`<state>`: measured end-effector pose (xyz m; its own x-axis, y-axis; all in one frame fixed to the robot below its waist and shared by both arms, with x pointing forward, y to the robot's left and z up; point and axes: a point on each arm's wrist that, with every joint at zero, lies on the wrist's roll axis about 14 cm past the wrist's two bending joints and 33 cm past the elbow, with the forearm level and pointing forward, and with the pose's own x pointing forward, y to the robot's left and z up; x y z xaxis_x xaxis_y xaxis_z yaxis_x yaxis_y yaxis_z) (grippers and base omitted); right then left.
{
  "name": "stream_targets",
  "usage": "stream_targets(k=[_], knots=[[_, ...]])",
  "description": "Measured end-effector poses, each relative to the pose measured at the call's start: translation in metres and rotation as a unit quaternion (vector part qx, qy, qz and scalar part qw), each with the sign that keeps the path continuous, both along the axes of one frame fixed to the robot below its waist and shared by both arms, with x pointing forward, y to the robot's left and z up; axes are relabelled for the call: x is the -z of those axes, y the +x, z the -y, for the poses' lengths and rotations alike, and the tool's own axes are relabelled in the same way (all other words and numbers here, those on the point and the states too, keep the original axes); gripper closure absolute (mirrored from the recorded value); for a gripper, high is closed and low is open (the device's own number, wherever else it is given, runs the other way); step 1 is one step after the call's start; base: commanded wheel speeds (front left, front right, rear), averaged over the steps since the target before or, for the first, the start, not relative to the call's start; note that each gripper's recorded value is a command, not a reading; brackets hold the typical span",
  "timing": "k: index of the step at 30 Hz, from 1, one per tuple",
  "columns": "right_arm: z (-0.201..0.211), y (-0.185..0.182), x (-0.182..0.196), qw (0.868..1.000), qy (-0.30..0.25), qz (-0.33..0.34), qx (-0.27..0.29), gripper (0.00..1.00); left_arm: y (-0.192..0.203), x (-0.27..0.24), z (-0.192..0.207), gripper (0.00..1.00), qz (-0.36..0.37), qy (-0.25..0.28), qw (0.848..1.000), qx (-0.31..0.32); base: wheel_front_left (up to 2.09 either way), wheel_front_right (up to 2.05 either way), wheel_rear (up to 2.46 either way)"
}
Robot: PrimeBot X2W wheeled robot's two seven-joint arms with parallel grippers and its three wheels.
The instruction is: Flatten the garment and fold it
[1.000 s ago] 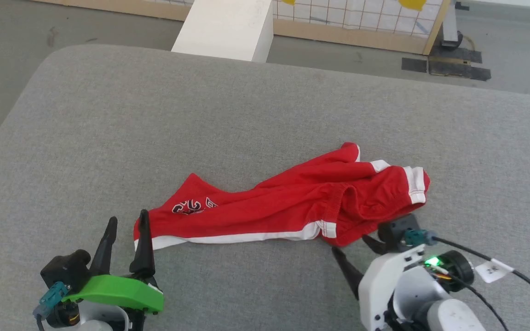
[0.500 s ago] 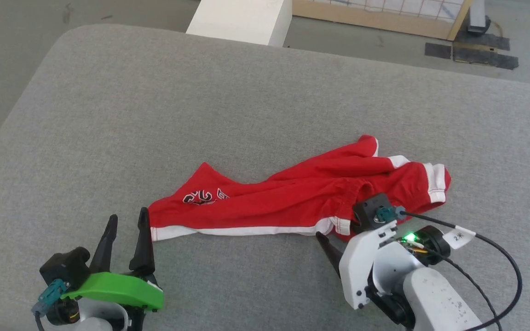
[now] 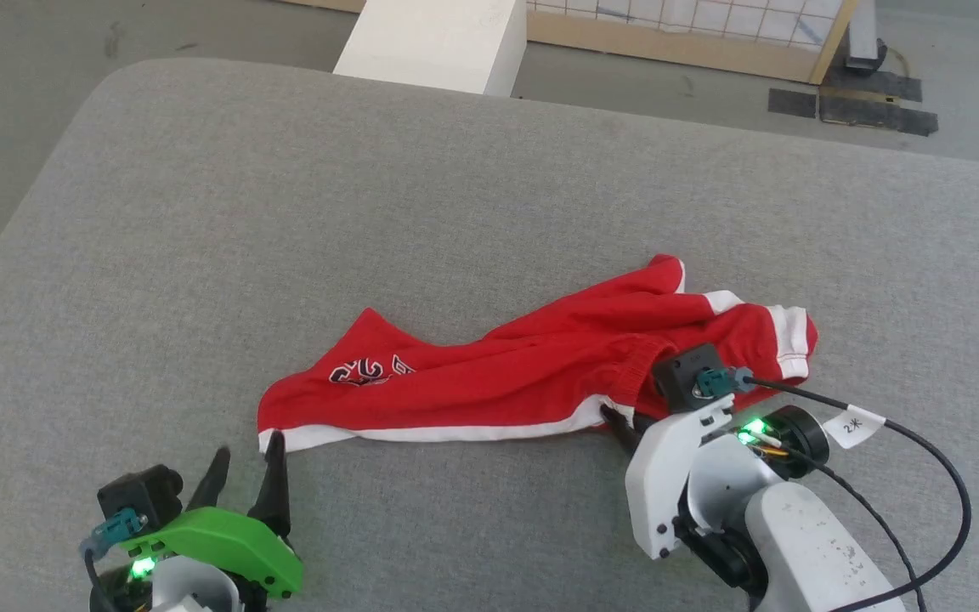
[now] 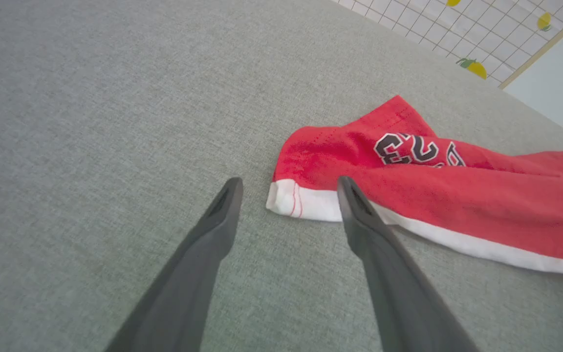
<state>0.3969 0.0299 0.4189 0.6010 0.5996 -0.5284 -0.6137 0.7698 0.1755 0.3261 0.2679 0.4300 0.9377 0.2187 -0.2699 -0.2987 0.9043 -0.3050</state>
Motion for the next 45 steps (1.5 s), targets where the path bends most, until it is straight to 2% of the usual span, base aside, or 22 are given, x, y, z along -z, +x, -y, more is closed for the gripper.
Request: stream_targets(k=[3,11,12,13,14,26,30,36,40,43,45], knots=[[0.003,0.001,-0.004,1.000,0.002,0.004,0.006,1.00,-0.005,0.015,0.000,0.00,-0.048,-0.011,0.999,0.001,0.00,0.00,0.00],[0.005,-0.002,-0.001,1.000,0.007,-0.007,0.009,1.00,0.004,0.027,-0.004,0.00,-0.093,-0.012,0.995,0.018,0.00,0.00,0.00],[0.005,-0.002,0.000,1.000,0.007,-0.007,0.009,1.00,0.006,0.027,-0.004,0.61,-0.093,-0.011,0.995,0.022,0.00,0.00,0.00],[0.006,-0.001,0.000,1.000,0.007,-0.009,0.010,1.00,0.010,0.026,-0.003,0.89,-0.090,-0.011,0.996,0.027,0.00,0.00,0.00],[0.007,-0.001,0.001,1.000,0.007,-0.009,0.012,1.00,0.013,0.024,-0.002,1.00,-0.085,-0.013,0.996,0.030,0.00,0.00,0.00],[0.016,0.002,-0.001,0.999,0.011,-0.010,0.029,1.00,0.012,0.037,0.005,1.00,-0.097,-0.049,0.994,0.032,0.00,0.00,0.00],[0.016,0.005,-0.005,0.999,0.017,-0.004,0.034,1.00,0.015,0.024,-0.001,1.00,-0.063,-0.054,0.996,0.017,0.00,0.00,0.00],[0.018,0.010,-0.026,0.996,0.066,-0.009,0.054,1.00,0.030,-0.018,-0.010,1.00,0.012,-0.059,0.998,0.009,0.00,0.00,0.00],[0.021,0.018,-0.058,0.987,0.139,-0.027,0.070,1.00,0.051,-0.068,-0.010,1.00,0.082,-0.064,0.994,0.029,0.00,0.00,0.00],[0.029,0.038,-0.098,0.982,0.175,-0.006,0.076,1.00,0.070,-0.111,-0.007,1.00,0.126,-0.059,0.989,0.058,0.00,0.00,0.00],[0.032,0.055,-0.135,0.977,0.199,0.020,0.071,1.00,0.086,-0.145,-0.004,1.00,0.152,-0.038,0.984,0.087,0.00,0.00,0.00]])
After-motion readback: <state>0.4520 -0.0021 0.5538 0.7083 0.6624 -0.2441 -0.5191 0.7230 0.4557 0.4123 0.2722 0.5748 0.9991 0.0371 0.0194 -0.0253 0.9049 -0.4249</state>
